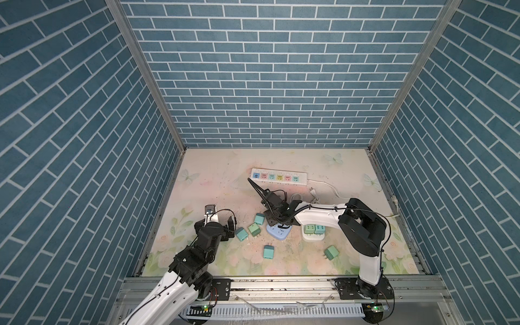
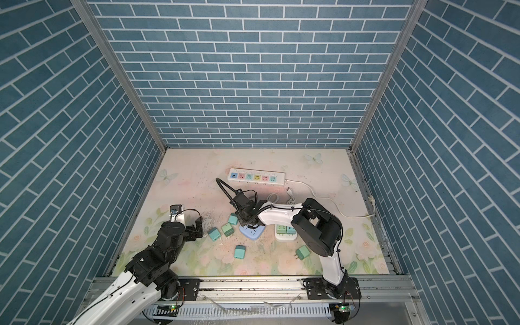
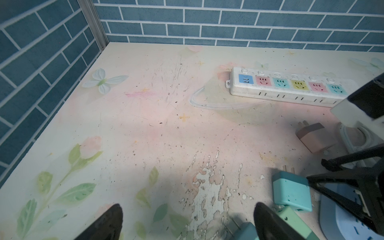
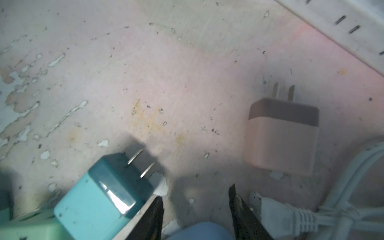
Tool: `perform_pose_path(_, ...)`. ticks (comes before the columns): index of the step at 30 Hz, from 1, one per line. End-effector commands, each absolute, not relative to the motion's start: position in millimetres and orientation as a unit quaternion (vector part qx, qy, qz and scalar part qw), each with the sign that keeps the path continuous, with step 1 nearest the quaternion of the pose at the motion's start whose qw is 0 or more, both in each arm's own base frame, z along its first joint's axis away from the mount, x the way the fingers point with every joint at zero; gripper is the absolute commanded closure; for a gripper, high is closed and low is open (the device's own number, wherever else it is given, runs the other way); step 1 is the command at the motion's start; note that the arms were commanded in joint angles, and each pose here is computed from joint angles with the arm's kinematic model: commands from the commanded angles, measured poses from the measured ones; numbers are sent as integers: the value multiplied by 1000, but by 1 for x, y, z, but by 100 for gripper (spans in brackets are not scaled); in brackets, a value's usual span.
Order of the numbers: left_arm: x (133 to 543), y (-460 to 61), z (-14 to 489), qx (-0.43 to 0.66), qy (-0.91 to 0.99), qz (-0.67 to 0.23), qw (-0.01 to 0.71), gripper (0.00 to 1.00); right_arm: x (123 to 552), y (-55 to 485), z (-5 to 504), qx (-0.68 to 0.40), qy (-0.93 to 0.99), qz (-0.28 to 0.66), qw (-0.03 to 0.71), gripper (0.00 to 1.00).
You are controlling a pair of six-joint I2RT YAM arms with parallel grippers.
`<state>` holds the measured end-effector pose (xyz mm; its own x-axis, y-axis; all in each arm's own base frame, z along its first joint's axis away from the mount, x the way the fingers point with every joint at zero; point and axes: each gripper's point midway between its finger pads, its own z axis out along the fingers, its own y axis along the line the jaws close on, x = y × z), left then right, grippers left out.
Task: Insert plugs into power strip
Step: Move the socket to the bottom-center of the table.
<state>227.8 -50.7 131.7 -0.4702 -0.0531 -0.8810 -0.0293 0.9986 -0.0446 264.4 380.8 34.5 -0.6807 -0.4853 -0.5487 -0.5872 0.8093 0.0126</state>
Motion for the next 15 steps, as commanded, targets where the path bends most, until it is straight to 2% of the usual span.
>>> perform_pose_path(1,230,-51,145,-32,848,-22,529,1,232,380,28,-341,903,100,241,45)
perform_pose_path(9,230,-51,146,-31,848,-22,529,0,189,382,28,-423,869,104,234,43)
perform_pose_path(15,230,-53,145,-27,848,-25,528,0,188,364,40,-426,864,84,256,40)
